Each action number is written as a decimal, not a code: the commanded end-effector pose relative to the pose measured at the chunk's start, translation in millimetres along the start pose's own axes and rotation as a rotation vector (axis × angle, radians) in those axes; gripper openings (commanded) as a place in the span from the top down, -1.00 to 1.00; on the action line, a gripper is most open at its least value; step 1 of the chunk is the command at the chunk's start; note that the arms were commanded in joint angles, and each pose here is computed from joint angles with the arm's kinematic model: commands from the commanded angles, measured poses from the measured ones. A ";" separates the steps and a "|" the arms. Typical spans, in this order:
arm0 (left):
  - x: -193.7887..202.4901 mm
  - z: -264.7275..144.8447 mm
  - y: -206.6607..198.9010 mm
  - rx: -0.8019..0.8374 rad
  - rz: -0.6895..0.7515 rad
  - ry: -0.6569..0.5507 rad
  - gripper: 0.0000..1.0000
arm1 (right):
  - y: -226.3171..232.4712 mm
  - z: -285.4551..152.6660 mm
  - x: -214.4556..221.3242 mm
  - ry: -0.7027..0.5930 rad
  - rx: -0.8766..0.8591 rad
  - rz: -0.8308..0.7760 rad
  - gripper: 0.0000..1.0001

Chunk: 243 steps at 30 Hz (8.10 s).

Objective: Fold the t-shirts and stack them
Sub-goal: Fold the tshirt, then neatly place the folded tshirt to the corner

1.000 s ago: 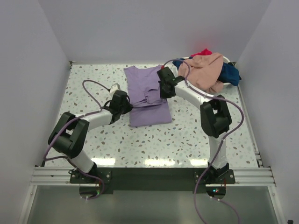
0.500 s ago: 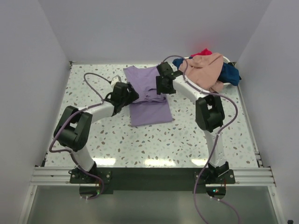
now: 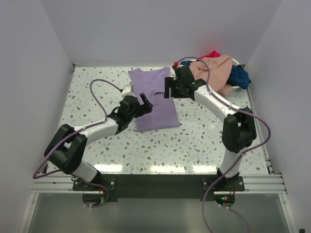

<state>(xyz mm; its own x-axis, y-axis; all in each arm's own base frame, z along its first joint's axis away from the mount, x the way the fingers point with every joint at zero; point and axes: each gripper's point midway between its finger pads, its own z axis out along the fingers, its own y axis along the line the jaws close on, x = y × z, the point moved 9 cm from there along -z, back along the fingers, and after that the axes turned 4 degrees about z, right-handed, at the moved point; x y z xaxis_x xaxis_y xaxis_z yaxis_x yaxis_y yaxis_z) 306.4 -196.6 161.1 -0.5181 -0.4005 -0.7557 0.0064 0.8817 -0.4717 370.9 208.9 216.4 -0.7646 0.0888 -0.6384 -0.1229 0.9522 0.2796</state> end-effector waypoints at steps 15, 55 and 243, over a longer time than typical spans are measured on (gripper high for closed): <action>44.4 -41.1 41.5 -0.124 0.131 0.055 -0.97 | -35.9 -1.7 96.8 0.163 0.075 0.027 -0.44; 94.4 -39.6 66.2 -0.130 0.169 0.233 -0.16 | -52.8 35.1 143.2 0.293 0.115 0.057 0.33; 58.9 0.9 32.3 0.439 -0.013 0.200 -1.00 | -59.1 7.3 95.7 0.167 0.020 0.000 -0.56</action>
<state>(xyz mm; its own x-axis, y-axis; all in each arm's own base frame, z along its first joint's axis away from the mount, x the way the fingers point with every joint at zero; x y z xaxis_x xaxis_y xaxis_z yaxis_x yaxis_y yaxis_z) 271.3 -185.7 93.0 -0.7112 -0.2634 -0.6518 0.2849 0.7396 -0.6098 305.9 159.0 140.5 -0.8614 0.0242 -0.5073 -0.1107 0.9659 0.2340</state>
